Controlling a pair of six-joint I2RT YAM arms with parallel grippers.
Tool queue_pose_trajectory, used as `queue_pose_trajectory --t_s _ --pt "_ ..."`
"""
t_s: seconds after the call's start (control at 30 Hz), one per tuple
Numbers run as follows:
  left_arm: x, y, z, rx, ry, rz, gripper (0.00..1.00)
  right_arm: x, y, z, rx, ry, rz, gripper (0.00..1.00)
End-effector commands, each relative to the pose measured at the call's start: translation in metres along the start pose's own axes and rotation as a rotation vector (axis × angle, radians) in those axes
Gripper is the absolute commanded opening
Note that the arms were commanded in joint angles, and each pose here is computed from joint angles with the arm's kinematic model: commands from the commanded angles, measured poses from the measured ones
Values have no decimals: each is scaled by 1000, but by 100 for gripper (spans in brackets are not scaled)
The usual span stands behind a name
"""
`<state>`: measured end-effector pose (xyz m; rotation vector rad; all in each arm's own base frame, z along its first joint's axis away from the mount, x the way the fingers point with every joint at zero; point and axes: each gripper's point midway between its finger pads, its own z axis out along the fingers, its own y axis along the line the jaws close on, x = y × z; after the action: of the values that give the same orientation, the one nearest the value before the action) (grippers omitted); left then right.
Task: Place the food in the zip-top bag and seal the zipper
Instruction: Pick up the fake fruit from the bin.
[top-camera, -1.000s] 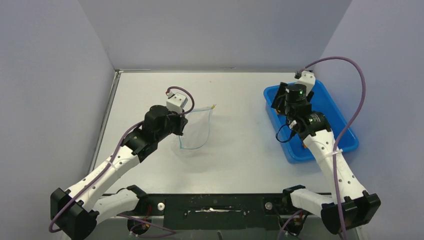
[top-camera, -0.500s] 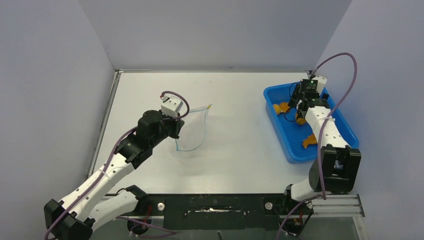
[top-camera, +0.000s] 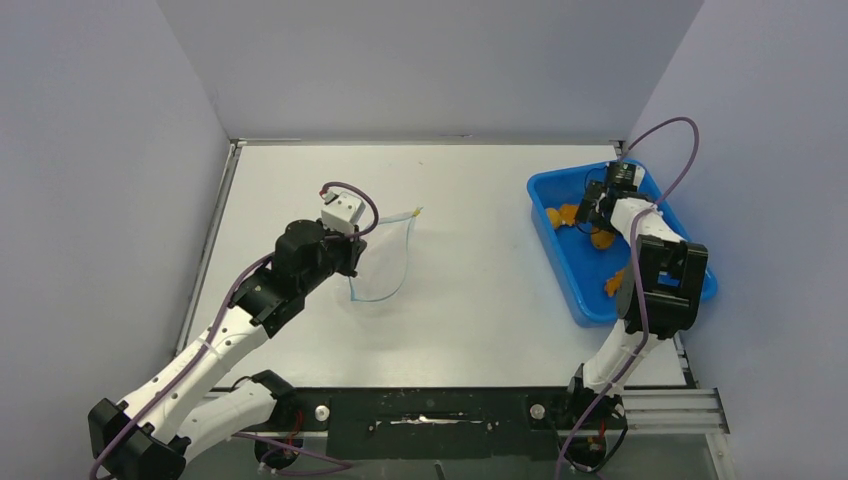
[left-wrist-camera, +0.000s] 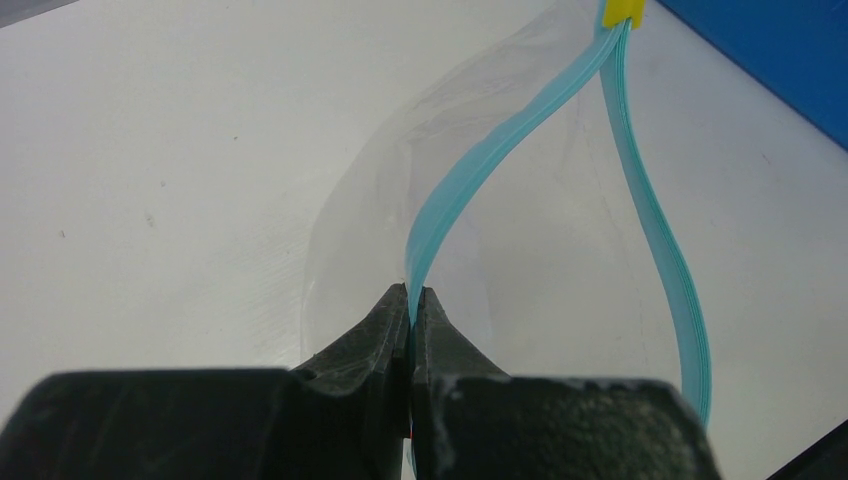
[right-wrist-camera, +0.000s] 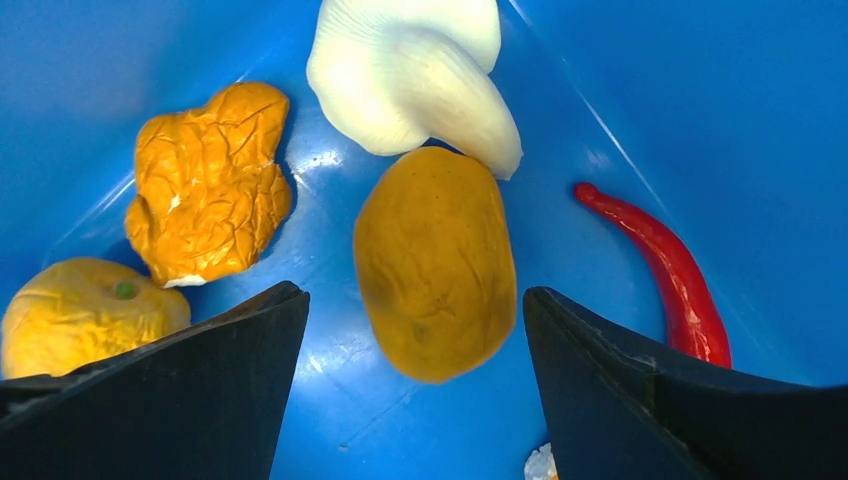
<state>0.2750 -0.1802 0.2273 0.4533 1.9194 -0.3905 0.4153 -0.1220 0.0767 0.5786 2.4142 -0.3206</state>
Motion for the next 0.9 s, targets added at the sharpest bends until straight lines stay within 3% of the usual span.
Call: queue_pose_trajectory --t_s 0.0,0.2,0.4,0.6,0.87 --pt "-15 -1 -2 11 -55 5 0 -29 -7 3 35 -74 11 79" --pt "-13 0 -1 13 -47 3 0 -18 -9 11 53 -30 -1 64" --pt "-12 -1 -2 21 -47 14 0 -24 -16 -3 131 -67 -15 51" --pt "-7 1 3 4 -31 -3 0 -35 -15 -20 125 -144 0 48" --pt "0 3 10 -11 -7 -9 0 -35 -4 -46 80 -152 18 43"
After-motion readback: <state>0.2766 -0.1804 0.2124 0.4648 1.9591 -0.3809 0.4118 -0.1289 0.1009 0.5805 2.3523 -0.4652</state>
